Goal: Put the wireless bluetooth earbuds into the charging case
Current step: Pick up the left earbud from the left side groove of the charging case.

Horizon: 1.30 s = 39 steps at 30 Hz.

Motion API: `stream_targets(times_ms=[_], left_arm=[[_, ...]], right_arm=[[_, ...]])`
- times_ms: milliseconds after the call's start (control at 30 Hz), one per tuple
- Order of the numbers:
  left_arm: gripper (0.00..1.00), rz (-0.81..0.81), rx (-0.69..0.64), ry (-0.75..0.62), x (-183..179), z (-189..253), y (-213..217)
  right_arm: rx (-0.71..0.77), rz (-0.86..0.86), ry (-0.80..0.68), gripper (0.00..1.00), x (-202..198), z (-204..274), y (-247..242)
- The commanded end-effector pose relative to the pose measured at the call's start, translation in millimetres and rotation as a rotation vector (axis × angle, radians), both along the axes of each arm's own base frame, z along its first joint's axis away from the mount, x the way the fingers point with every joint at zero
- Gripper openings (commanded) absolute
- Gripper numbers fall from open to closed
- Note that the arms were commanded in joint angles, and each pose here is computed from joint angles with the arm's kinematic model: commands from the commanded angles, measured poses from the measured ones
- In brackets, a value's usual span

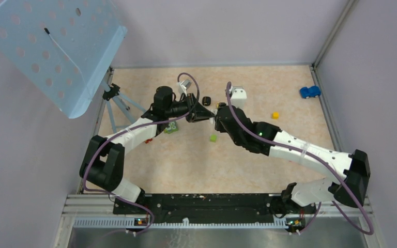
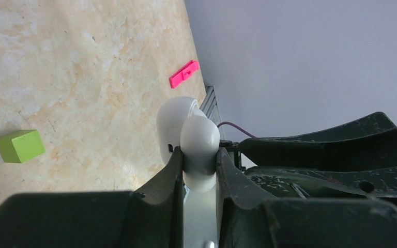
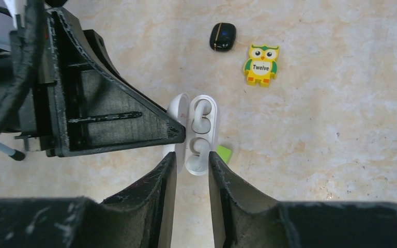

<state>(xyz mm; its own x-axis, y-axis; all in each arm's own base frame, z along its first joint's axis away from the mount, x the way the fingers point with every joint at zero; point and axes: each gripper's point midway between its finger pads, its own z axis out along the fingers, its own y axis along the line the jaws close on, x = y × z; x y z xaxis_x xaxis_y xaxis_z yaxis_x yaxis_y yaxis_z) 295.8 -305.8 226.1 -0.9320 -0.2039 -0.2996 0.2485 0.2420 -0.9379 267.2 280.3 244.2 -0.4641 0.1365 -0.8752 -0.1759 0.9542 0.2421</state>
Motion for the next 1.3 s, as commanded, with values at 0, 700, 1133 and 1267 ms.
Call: stream_targets(times_ms=[0,700,1133,1267], left_arm=[[0.00,-0.015,-0.050,-0.121,-2,38,-1],[0.00,-0.016,-0.050,-0.121,-2,38,-1],[0.00,-0.019,-0.049,-0.125,-3,38,-1],[0.00,-0.019,-0.050,-0.126,-3,39,-1]], right_arm=[[0.095,0.029,-0.019,0.28,-2,18,4],[0.272,0.068,0.106,0.29,10,1,-3],[0.320,0.062,0.154,0.23,16,-6,-3],[0.318,0.066,0.166,0.22,16,-9,-2]])
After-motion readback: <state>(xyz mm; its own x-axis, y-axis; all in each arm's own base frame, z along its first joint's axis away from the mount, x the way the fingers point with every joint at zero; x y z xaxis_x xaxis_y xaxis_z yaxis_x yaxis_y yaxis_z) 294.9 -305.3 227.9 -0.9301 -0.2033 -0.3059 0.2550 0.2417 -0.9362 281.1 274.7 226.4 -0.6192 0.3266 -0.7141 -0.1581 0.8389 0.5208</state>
